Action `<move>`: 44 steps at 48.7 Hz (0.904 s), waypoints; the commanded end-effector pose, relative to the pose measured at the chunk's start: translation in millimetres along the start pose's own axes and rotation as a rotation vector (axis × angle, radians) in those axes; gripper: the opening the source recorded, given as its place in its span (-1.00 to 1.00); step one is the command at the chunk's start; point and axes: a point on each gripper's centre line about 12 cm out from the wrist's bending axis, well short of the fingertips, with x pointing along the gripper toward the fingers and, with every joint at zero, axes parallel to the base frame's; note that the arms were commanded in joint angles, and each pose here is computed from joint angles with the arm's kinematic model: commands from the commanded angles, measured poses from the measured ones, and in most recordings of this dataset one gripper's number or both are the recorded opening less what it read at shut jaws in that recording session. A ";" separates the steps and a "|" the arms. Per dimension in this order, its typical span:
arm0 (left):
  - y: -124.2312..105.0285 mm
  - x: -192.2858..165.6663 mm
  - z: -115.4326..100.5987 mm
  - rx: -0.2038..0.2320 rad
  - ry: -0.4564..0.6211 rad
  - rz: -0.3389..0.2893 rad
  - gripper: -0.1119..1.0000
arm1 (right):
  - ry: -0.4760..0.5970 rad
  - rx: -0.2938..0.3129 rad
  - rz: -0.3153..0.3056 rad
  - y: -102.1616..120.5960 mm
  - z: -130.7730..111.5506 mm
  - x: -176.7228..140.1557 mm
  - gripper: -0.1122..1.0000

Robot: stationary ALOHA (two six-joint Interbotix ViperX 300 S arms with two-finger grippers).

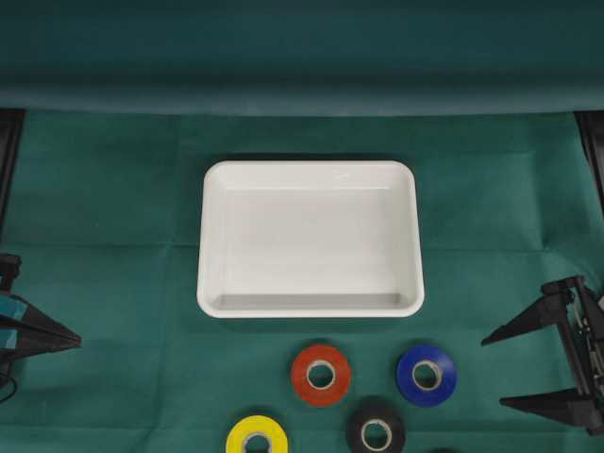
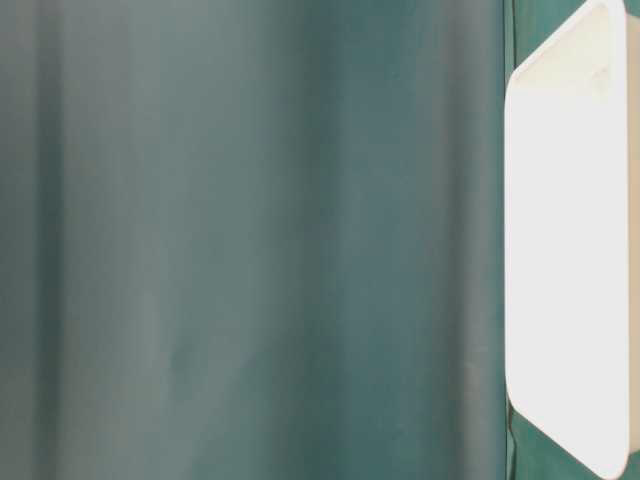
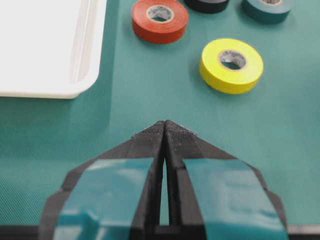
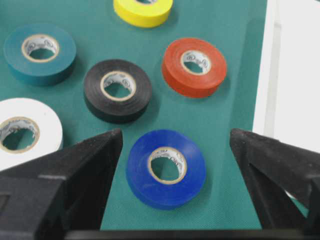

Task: Put the tape into the white case with the right arm.
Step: 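Move the right gripper over the black tape roll and lower it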

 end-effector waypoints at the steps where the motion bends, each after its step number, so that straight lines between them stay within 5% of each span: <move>1: -0.7 0.2 4.9 -0.003 -0.011 -0.003 -0.80 | -0.022 -0.002 0.005 0.5 11.7 3.0 0.69; 44: -0.6 0.2 4.4 -0.004 -0.011 -0.003 -0.80 | 0.085 0.066 0.024 1.6 42.2 90.7 0.52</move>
